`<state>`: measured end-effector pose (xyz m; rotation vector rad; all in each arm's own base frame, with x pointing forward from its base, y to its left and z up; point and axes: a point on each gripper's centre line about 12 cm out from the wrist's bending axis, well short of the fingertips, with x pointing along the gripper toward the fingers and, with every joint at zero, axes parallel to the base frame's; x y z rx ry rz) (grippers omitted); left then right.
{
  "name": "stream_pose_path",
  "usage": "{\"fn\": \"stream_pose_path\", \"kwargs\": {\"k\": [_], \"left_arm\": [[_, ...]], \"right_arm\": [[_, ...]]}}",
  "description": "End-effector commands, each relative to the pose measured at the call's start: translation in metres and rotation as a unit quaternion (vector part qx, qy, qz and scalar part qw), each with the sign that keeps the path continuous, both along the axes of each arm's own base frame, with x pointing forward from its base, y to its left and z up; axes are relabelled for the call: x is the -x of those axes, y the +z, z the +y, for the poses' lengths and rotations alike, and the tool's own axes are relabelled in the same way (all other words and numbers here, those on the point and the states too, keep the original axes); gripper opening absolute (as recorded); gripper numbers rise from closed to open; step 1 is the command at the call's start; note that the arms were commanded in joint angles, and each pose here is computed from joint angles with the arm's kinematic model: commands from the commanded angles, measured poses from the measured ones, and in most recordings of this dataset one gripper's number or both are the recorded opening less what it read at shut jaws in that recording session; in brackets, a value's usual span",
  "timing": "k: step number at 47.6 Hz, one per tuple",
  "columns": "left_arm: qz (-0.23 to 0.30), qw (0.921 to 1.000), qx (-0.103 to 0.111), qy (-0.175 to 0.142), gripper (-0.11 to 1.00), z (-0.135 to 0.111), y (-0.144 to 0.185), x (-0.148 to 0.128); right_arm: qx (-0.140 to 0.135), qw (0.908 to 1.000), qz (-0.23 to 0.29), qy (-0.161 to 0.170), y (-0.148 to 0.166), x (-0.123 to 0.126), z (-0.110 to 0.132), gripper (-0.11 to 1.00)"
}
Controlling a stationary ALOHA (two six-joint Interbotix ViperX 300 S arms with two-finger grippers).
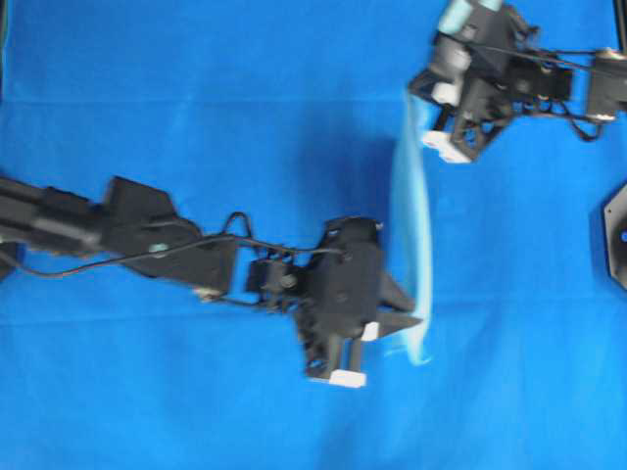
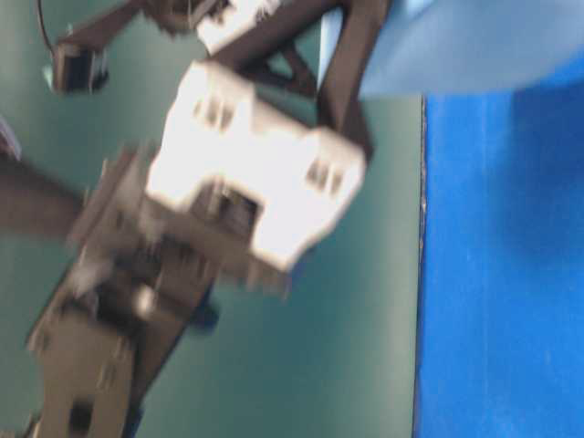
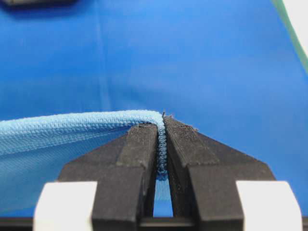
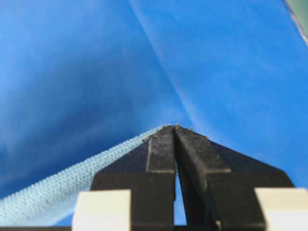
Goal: Fold the light blue towel.
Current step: 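Lay the rotated strip down on the table and open both grippers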
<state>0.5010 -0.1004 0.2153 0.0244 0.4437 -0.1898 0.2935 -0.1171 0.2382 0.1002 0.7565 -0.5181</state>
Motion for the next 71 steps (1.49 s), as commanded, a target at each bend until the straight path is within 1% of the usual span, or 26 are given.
{"fn": "stream_pose_path", "kwargs": {"k": [1,4,8,12,16,22,30,36,40,44,47,52,71], "left_arm": [[-0.05,0.9986,0.006,-0.015,0.02,-0.019,0.024,-0.018],[-0.056,0.9983,0.007,-0.016,0.02,-0.021,0.024,-0.027],[-0.057,0.9982,0.007,-0.015,0.02,-0.021,0.023,-0.032],[-0.054,0.9984,0.008,-0.014,0.02,-0.02,0.02,-0.03],[-0.048,0.9987,0.015,-0.01,0.02,-0.019,0.013,-0.024],[-0.035,0.999,0.026,-0.003,0.02,-0.015,-0.006,-0.008],[-0.012,0.9984,0.055,0.008,0.02,-0.014,-0.025,0.023],[0.018,0.9973,0.07,0.01,0.02,-0.017,-0.041,0.049],[0.036,0.9961,0.08,0.012,0.02,-0.019,-0.05,0.063],[0.048,0.9948,0.089,0.014,0.02,-0.021,-0.057,0.074],[0.055,0.9943,0.09,0.015,0.01,-0.021,-0.062,0.08],[0.065,0.9937,0.089,0.017,0.02,-0.019,-0.068,0.085],[0.07,0.9935,0.087,0.023,0.02,-0.014,-0.075,0.084]], "right_arm": [[0.01,0.9995,-0.012,-0.026,0.012,0.018,-0.01,0.01],[0.011,0.9995,-0.007,-0.028,0.012,0.025,-0.008,0.01],[0.012,0.9994,0.0,-0.031,0.011,0.028,-0.008,0.01],[0.011,0.9995,0.007,-0.03,0.008,0.025,-0.009,0.01],[0.009,0.9996,0.014,-0.025,0.002,0.018,-0.011,0.01],[0.001,0.9997,0.021,-0.011,-0.015,-0.003,-0.016,0.01],[-0.006,0.9998,0.012,0.014,-0.034,-0.04,-0.022,0.01],[-0.007,0.9995,-0.003,0.03,-0.039,-0.065,-0.026,0.01],[-0.008,0.9991,-0.009,0.04,-0.043,-0.077,-0.025,0.01],[-0.002,0.9985,-0.011,0.054,-0.045,-0.088,-0.024,0.01],[0.002,0.9979,-0.011,0.063,-0.047,-0.092,-0.023,0.01],[0.002,0.9976,-0.013,0.068,-0.049,-0.095,-0.022,0.01],[0.002,0.9971,-0.017,0.075,-0.051,-0.094,-0.02,0.01]]}}
